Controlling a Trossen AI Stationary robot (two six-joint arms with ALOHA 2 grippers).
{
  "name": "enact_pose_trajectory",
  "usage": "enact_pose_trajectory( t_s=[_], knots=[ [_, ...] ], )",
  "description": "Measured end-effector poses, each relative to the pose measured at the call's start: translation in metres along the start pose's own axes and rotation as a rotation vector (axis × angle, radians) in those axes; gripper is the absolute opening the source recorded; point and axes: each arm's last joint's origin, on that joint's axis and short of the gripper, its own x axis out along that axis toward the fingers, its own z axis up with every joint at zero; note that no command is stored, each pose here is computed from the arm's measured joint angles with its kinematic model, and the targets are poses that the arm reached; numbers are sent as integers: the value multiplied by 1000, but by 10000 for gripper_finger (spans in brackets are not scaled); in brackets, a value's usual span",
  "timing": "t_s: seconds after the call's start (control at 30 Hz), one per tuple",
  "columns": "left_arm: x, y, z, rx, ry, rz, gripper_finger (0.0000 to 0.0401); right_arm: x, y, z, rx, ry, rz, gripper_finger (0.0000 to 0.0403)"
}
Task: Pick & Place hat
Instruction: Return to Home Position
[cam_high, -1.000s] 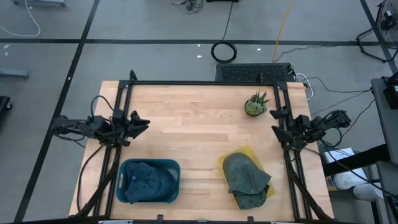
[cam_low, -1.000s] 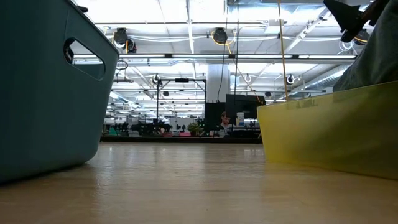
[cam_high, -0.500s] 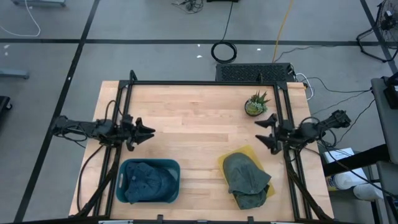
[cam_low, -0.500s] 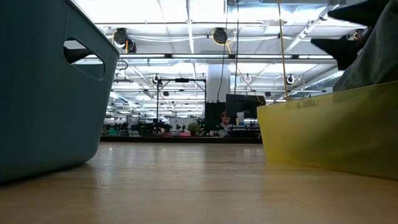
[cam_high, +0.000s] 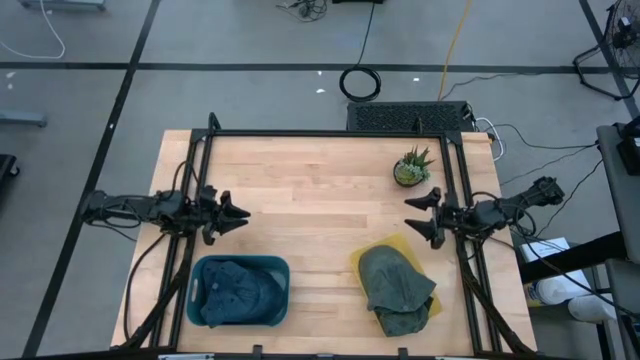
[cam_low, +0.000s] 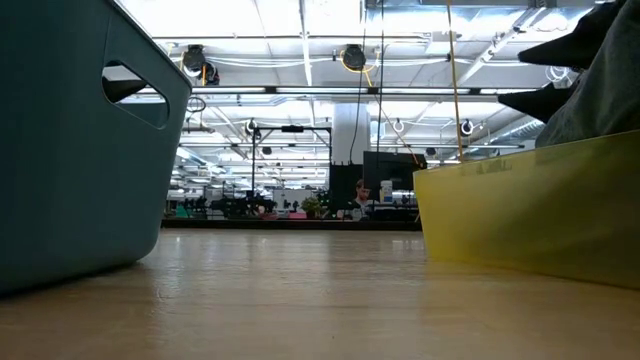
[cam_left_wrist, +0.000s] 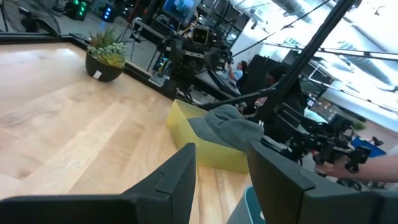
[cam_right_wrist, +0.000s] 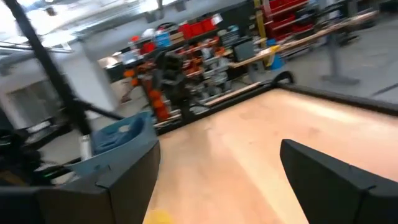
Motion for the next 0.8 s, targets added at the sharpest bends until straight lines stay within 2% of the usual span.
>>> enact_pose_trajectory(
  t_s=[0.2, 0.33, 0.8],
  knots=[
    [0, 3, 1, -4, -4, 17, 152, 0, -4, 0, -25, -25, -111, 320],
    [0, 4, 2, 16, -11, 27, 152, 0, -4, 0, -44, -34, -144, 320],
    [0, 1, 5, 31, -61, 0, 152, -2, 1, 20, 95, -202, -87, 320]
  ],
)
